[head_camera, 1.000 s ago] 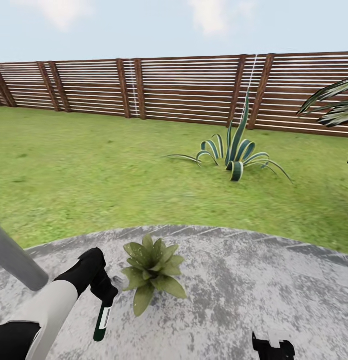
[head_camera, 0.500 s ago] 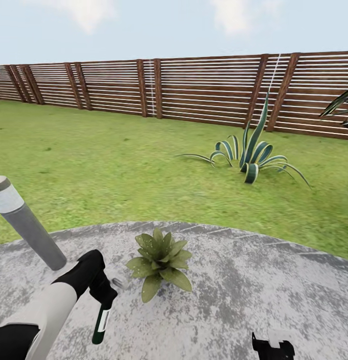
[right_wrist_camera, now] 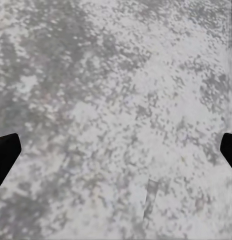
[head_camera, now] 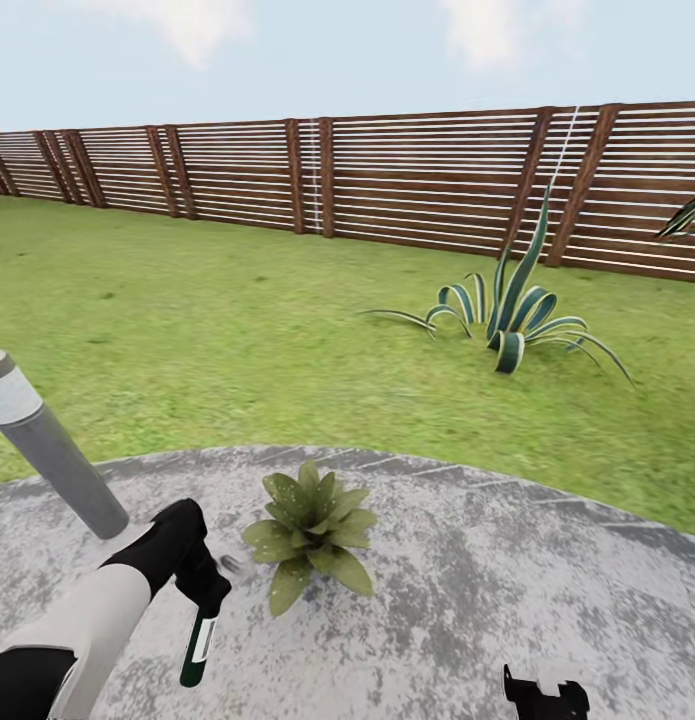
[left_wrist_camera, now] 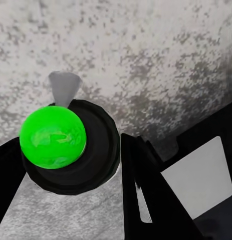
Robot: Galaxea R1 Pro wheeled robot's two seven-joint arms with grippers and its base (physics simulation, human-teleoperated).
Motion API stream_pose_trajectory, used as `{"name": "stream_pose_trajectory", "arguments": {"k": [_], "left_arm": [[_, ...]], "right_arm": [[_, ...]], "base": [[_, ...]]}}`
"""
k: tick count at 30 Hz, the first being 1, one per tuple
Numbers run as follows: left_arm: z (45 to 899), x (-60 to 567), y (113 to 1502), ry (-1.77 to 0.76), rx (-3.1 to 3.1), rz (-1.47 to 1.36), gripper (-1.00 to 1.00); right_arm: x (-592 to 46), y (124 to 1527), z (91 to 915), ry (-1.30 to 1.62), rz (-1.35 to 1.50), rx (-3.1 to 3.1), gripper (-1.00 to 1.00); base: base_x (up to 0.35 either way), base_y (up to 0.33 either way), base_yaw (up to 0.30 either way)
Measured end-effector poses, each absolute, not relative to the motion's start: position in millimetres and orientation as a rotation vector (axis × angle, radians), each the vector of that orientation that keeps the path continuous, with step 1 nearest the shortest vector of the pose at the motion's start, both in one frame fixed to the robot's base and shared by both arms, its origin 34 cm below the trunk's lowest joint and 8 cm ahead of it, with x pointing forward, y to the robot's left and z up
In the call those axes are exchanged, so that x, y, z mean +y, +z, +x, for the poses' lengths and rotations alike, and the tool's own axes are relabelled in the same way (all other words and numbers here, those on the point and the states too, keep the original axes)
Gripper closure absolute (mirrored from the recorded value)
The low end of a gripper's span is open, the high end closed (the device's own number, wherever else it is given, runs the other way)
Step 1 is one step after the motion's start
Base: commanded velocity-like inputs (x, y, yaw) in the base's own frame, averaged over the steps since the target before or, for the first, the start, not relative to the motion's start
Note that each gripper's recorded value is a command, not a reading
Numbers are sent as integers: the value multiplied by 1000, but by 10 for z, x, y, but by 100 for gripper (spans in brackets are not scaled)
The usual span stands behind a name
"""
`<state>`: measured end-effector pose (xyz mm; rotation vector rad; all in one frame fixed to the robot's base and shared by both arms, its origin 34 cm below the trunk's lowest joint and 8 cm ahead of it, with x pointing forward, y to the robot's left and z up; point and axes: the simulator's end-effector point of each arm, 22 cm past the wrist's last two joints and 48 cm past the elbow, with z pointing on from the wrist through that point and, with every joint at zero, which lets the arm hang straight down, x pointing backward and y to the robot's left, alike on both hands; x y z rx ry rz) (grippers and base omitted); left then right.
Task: Pick up the pesticide atomizer in the garden and spray insectifuge to fully cover both potted plants in the garden.
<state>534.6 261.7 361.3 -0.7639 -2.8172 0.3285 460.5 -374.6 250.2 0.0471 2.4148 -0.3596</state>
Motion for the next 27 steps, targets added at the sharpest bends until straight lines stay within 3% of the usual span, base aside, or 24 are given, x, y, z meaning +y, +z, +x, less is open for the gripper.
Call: {"name": "stream_pose_trajectory", "arguments": {"k": [7,16,27], "left_arm": [[5355,2639,3621,325,-2820,-762,100],[5274,2832,3580,296,-2811,-733,100],[5258,2986,3547,245,-2816,-719,100]], "right_arm": [[-3744,2504,4607,-359,47,2415,-100],[-3745,2501,4605,-359,47,2415,-100],[-3745,2502,4606,-359,47,2415,-100]], "base": [[103,-239,168],[52,-19,95],[0,-58,224]]}}
